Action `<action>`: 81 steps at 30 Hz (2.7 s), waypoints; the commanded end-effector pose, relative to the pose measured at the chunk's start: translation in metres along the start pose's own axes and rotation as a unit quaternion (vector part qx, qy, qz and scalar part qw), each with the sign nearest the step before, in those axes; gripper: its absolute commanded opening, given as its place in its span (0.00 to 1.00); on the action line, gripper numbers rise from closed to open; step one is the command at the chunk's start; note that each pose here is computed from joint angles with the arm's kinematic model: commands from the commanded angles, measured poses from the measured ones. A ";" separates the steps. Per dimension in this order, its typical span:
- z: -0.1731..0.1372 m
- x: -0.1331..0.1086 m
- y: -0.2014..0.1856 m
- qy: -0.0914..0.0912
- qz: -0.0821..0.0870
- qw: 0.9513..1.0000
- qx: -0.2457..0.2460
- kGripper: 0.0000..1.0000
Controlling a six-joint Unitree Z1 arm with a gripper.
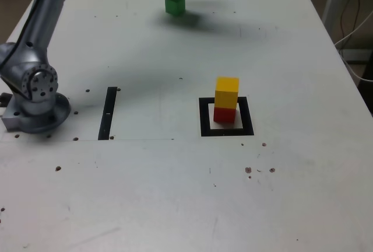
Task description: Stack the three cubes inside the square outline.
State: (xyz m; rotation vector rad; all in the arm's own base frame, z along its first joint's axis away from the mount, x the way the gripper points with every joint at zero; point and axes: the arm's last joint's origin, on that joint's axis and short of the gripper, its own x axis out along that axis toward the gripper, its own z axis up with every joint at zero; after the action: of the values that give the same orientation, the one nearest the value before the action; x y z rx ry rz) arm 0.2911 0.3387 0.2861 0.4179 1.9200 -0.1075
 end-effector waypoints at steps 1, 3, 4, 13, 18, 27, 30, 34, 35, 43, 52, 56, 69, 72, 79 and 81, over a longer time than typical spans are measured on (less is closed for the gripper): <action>0.004 0.013 0.004 0.031 0.004 0.999 0.006 0.99; 0.005 0.021 0.005 0.058 0.013 0.998 0.012 0.99; 0.005 0.023 0.005 0.066 0.018 0.998 0.014 0.99; 0.006 0.028 0.004 0.051 0.062 0.997 0.021 0.99; 0.008 0.030 0.003 0.013 0.044 0.998 0.042 0.99; 0.004 0.043 0.008 -0.008 0.022 0.999 0.045 0.94; 0.002 0.051 0.008 -0.019 0.010 0.999 0.041 0.94; 0.003 0.058 0.006 -0.025 -0.003 0.999 0.043 0.93; 0.004 0.059 0.005 -0.025 -0.004 0.999 0.044 0.93; 0.005 0.062 0.001 -0.038 -0.018 0.997 0.059 0.90; 0.007 0.062 0.003 -0.044 -0.015 0.996 0.078 0.82; 0.008 0.062 0.007 -0.045 -0.009 0.996 0.081 0.82; 0.014 0.065 0.015 -0.054 -0.006 0.995 0.086 0.69; 0.015 0.066 0.016 -0.058 -0.007 0.994 0.088 0.66; 0.016 0.067 0.018 -0.069 -0.005 0.994 0.083 0.51; 0.016 0.067 0.019 -0.074 -0.004 0.994 0.080 0.45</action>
State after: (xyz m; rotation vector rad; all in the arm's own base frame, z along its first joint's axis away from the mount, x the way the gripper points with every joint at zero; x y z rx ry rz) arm 0.2898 0.3658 0.2226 0.5002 1.7788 -0.2974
